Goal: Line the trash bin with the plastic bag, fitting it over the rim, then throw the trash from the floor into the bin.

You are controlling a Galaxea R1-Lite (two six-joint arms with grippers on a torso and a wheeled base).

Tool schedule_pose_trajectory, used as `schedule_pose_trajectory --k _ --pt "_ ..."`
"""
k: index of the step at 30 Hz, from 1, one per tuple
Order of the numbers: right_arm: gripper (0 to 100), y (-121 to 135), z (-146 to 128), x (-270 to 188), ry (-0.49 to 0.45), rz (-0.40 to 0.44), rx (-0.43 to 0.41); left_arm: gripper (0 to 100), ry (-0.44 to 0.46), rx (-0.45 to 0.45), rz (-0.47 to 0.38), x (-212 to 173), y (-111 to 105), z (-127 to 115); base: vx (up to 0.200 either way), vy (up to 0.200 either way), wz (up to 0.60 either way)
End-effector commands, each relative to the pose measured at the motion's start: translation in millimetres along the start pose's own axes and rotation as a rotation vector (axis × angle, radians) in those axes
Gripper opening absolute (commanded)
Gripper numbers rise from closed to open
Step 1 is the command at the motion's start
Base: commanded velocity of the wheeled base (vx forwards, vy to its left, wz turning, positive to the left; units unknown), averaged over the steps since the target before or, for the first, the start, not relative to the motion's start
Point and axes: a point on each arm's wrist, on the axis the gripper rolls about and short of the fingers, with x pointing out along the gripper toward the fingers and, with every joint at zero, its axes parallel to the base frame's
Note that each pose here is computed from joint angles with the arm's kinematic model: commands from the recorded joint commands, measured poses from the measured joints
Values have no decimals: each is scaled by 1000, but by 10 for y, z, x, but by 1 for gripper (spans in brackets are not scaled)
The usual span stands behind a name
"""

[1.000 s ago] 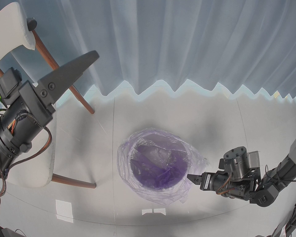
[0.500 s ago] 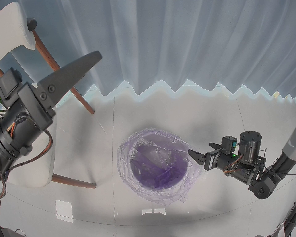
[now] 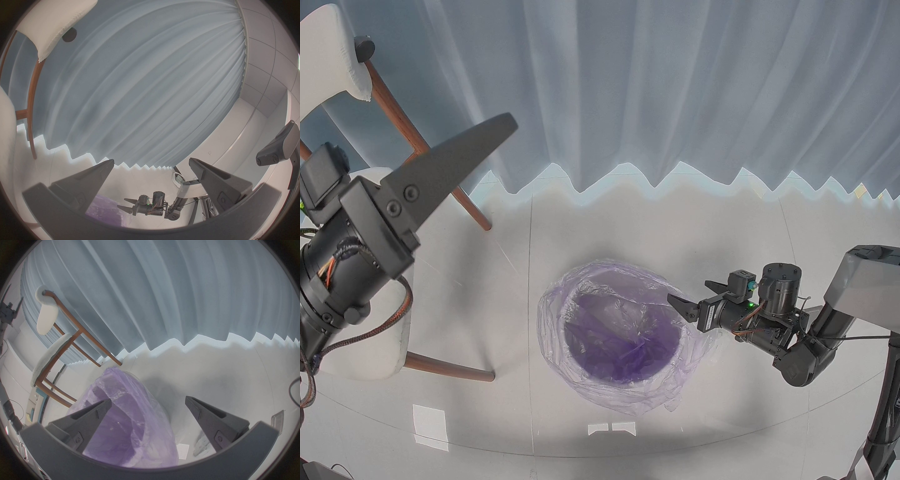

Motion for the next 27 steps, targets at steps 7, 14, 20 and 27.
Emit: schedule_pose_trajectory --k 7,14,20,27 --pt "0 -55 -119 176 17 -4 5 100 9 -3 0 3 3 -24 0 0 0" --pt "0 -109 4 241 -20 47 113 100 9 -4 -1 0 -1 -23 0 0 0" --pt "0 -281 207 301 -83 59 281 100 11 -4 -1 -1 0 -26 0 0 0" --pt "0 -586 421 319 -97 94 518 100 20 -8 -4 -3 -5 -51 0 0 0"
